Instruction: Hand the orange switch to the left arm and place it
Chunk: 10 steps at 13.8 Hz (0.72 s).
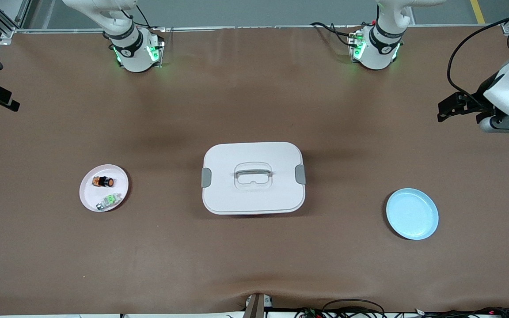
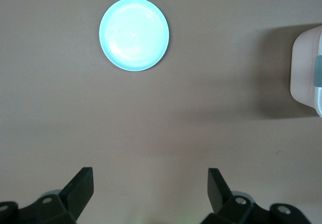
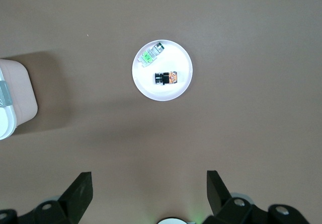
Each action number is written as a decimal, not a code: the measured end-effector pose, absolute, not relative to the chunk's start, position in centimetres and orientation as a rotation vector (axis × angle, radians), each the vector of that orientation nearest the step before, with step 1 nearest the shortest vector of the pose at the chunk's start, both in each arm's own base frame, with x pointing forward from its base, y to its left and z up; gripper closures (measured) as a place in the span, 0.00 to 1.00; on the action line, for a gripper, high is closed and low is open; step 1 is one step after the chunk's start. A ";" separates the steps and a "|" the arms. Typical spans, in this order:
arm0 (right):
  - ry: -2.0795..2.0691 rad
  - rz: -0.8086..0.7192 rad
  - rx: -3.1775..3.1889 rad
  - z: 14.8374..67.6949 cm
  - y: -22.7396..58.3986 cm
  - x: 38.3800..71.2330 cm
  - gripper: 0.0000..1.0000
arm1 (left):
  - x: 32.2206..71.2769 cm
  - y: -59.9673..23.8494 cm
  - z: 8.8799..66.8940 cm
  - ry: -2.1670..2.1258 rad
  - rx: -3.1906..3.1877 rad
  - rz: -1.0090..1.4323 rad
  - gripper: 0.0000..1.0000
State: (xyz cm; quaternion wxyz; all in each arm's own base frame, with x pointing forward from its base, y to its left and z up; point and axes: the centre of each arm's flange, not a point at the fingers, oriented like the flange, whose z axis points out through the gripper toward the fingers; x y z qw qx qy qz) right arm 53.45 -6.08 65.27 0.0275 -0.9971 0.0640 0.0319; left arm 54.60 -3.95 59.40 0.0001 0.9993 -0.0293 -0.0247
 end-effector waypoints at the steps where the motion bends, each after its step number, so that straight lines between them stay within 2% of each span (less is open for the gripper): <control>1: 0.198 0.099 -3.079 65.3 -6.1 53.4 0.00 | 54.6 -4.0 59.4 -0.092 3.139 -0.077 0.00; 10: 0.215 0.101 -3.077 65.2 -6.7 53.4 0.00 | 54.7 -4.0 60.0 -0.093 3.139 -0.058 0.00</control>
